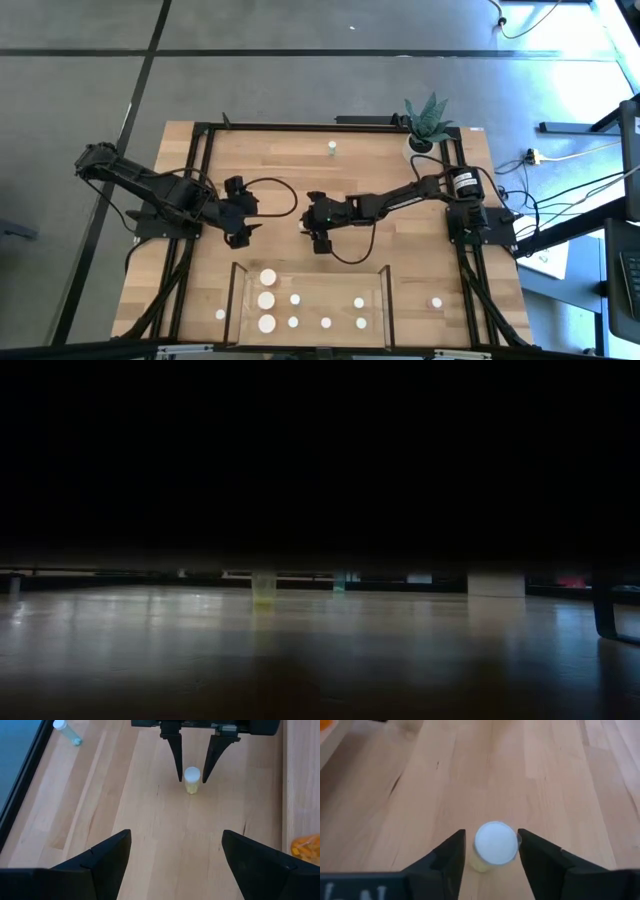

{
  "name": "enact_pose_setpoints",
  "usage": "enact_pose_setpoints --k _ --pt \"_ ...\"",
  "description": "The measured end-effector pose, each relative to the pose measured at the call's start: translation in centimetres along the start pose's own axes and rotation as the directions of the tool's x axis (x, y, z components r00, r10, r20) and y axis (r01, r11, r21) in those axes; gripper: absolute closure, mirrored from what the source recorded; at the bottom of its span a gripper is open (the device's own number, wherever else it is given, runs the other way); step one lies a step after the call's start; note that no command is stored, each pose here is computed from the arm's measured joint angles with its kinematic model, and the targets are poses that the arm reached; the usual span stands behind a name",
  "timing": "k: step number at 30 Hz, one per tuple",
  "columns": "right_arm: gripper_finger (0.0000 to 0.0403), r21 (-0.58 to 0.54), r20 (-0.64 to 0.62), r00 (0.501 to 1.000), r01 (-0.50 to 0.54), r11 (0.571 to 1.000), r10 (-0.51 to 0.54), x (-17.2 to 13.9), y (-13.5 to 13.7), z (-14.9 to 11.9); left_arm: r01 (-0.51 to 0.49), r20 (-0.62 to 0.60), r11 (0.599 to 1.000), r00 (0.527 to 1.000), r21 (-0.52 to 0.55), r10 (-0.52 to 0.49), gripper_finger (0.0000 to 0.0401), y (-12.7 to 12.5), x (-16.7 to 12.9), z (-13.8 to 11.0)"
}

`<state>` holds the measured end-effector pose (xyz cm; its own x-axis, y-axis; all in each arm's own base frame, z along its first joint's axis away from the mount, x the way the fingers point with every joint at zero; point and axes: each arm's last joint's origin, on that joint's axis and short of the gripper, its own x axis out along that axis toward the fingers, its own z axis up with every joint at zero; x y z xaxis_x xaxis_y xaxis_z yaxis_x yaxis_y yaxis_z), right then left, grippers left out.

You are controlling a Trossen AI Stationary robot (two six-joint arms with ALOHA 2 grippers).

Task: Pick and place medicine bottles onto shelf by color
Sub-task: Put the yellow pill bottle on the shelf aligned with the other yellow pill bottles

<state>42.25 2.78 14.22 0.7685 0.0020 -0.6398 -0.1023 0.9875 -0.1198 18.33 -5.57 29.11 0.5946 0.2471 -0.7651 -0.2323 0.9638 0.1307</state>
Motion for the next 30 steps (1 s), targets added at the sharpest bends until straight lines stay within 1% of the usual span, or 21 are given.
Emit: enact_pose_setpoints --k 9,19,25,30 --pt "0.0266 0.0 0.0 1.0 0.0 1.0 0.0 0.0 0.0 0.0 0.0 0.0 1.0 1.0 0.0 0.0 0.0095 0.0 0.0 0.0" --pt "0.027 -0.003 0.007 1.0 -0.003 1.0 0.003 -0.4 0.1 0.3 0.002 -0.001 1.0 1.0 0.0 -0.002 0.0095 0.0 0.0 0.0" --pt "0.027 -0.012 0.053 0.999 -0.012 1.0 0.012 -2.4 0.6 2.0 0.003 -0.002 1.0 1.0 -0.023 -0.003 0.0095 0.0 0.0 0.0" --pt "0.027 -0.028 0.04 0.999 -0.032 0.999 0.033 -5.2 1.3 3.2 0.006 -0.003 1.0 1.0 -0.023 -0.006 0.0095 0.0 0.0 0.0"
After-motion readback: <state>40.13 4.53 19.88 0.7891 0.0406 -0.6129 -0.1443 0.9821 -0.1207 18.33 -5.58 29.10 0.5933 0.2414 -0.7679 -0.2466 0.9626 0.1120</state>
